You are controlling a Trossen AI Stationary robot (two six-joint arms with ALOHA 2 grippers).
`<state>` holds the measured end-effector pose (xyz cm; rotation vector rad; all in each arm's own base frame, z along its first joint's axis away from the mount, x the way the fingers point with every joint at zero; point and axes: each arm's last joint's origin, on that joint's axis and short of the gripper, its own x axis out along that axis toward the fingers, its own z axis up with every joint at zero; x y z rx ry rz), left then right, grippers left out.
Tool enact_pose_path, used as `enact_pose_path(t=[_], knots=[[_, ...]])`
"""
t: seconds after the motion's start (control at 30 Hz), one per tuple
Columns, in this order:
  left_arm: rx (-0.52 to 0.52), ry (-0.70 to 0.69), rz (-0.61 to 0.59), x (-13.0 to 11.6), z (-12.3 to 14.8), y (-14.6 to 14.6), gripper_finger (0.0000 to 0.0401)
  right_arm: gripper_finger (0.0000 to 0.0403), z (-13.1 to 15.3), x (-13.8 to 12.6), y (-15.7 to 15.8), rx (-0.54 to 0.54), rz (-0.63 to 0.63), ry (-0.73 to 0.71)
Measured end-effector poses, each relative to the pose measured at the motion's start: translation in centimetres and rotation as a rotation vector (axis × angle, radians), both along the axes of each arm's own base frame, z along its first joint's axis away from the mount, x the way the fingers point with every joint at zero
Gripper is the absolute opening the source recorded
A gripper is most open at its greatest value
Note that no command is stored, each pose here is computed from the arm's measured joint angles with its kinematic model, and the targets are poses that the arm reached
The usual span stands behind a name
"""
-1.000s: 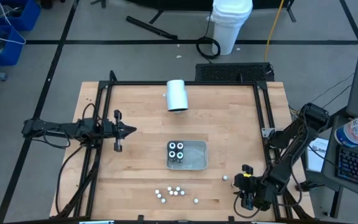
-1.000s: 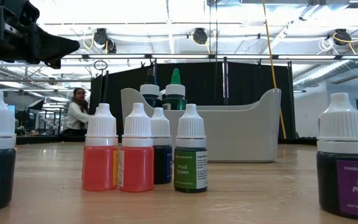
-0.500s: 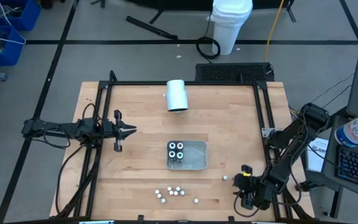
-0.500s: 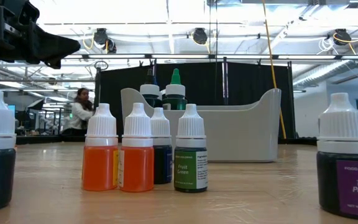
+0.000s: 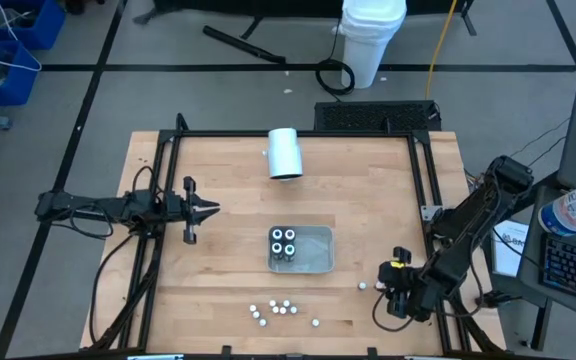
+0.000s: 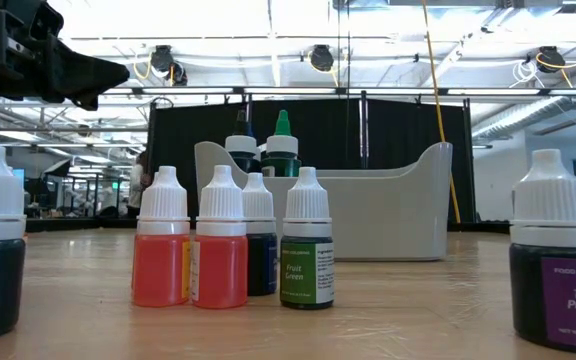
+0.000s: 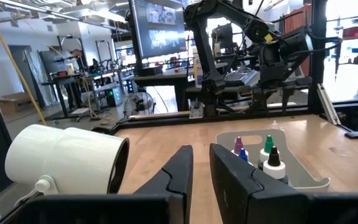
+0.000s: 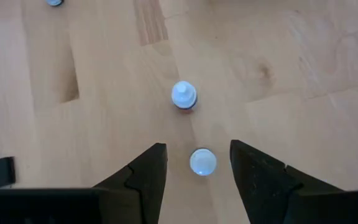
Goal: Pick & Place food coloring
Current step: Put the small purple food coloring bottle into the gray bin
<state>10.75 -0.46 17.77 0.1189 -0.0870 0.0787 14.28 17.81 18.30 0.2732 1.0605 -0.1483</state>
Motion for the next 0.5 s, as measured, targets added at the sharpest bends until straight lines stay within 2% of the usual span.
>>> enact_pose_path(t=[0.3,0.5], knots=[[-0.005,0.013,0.000,0.0,-0.1,0.0,0.0063,0.0169,-0.1,0.3,0.2,0.033,-0.025,-0.010],[-0.029,0.014,-0.003,0.0,-0.2,0.0,0.0063,0.0169,-1.1,0.0,-0.1,0.057,-0.028,0.022]])
